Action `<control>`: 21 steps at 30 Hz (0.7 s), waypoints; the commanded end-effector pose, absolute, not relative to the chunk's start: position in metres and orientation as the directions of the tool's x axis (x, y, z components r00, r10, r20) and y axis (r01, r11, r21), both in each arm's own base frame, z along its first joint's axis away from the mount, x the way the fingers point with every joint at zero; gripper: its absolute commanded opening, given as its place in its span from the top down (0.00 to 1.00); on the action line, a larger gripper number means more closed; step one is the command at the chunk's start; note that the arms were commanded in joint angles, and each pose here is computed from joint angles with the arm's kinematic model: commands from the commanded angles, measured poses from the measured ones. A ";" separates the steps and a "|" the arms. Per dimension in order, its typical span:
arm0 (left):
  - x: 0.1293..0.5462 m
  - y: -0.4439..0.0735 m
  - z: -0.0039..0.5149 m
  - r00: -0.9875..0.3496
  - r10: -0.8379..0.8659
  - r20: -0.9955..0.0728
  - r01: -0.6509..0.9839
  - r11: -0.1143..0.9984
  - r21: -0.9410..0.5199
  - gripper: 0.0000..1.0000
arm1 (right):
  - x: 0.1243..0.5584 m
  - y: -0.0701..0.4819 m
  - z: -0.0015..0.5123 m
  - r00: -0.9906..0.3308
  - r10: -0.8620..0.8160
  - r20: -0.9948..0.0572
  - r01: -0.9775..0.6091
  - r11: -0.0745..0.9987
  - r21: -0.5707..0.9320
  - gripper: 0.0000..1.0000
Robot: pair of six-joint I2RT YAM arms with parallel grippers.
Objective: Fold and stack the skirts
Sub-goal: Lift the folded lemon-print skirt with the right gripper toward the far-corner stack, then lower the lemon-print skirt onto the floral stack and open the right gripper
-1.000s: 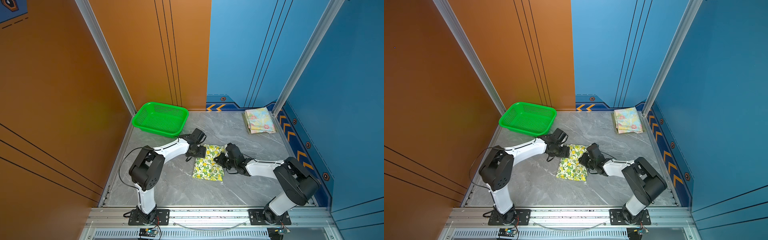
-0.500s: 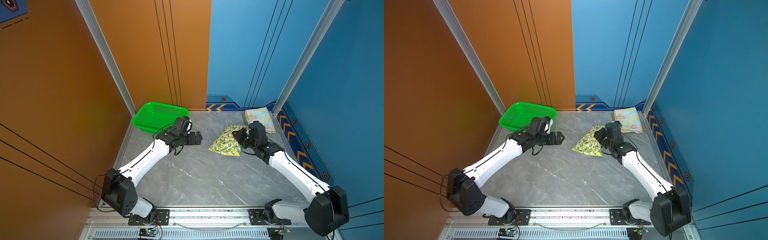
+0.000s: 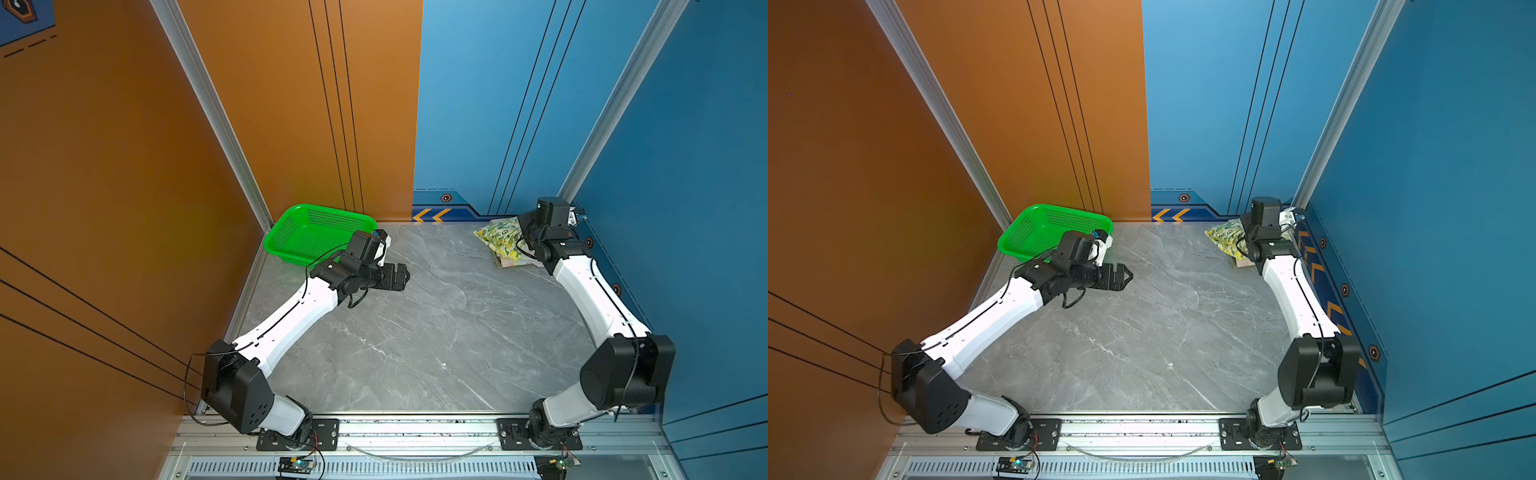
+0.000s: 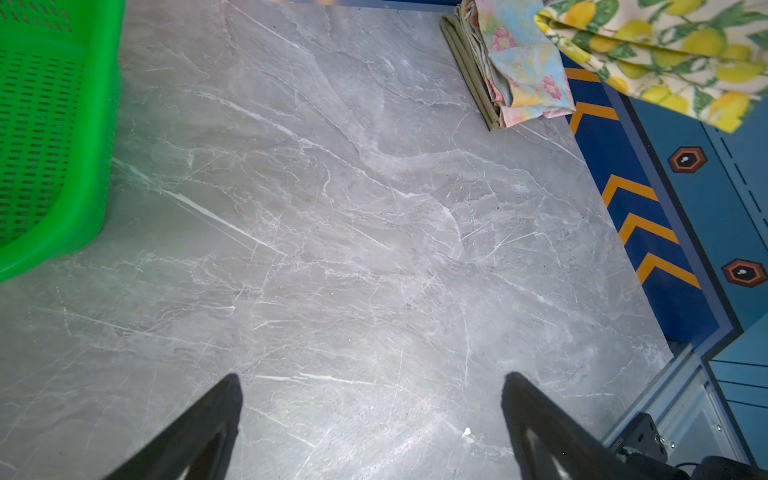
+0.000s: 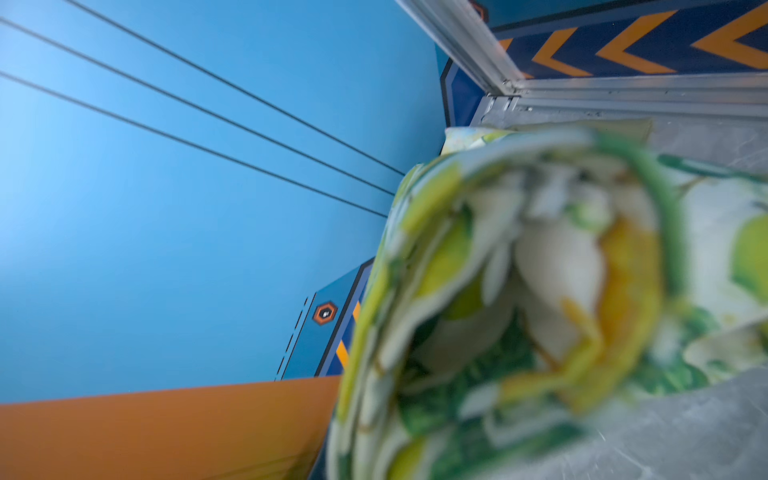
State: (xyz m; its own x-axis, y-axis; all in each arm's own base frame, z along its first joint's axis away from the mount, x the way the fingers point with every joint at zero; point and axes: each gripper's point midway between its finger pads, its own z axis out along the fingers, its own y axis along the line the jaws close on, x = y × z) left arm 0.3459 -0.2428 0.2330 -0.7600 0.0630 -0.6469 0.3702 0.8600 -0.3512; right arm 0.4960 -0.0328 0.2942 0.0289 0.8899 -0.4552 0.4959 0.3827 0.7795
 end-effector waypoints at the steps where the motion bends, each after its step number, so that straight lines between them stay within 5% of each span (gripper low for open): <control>1: 0.349 -0.255 0.250 -0.686 0.131 -0.716 0.476 0.825 -0.305 0.02 | 0.528 -0.060 0.300 0.180 0.884 -0.432 0.474 0.307 0.825 1.00; 11: 0.365 -0.264 0.229 -0.704 0.156 -0.693 0.487 0.816 -0.311 0.02 | 0.617 -0.093 0.251 0.236 0.871 -0.431 0.518 0.262 0.814 1.00; 21: 0.374 -0.256 0.215 -0.736 0.123 -0.665 0.447 0.827 -0.341 0.02 | 0.648 -0.106 0.217 0.243 0.863 -0.443 0.541 0.258 0.801 1.00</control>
State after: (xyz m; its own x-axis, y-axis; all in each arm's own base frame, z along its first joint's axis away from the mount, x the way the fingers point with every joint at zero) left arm 0.3690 -0.2517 0.2142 -0.7404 0.1301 -0.6594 0.4328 0.8429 -0.3197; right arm 0.6422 -0.0953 0.1963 0.1786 0.8781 -0.4439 0.5815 0.2697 0.7676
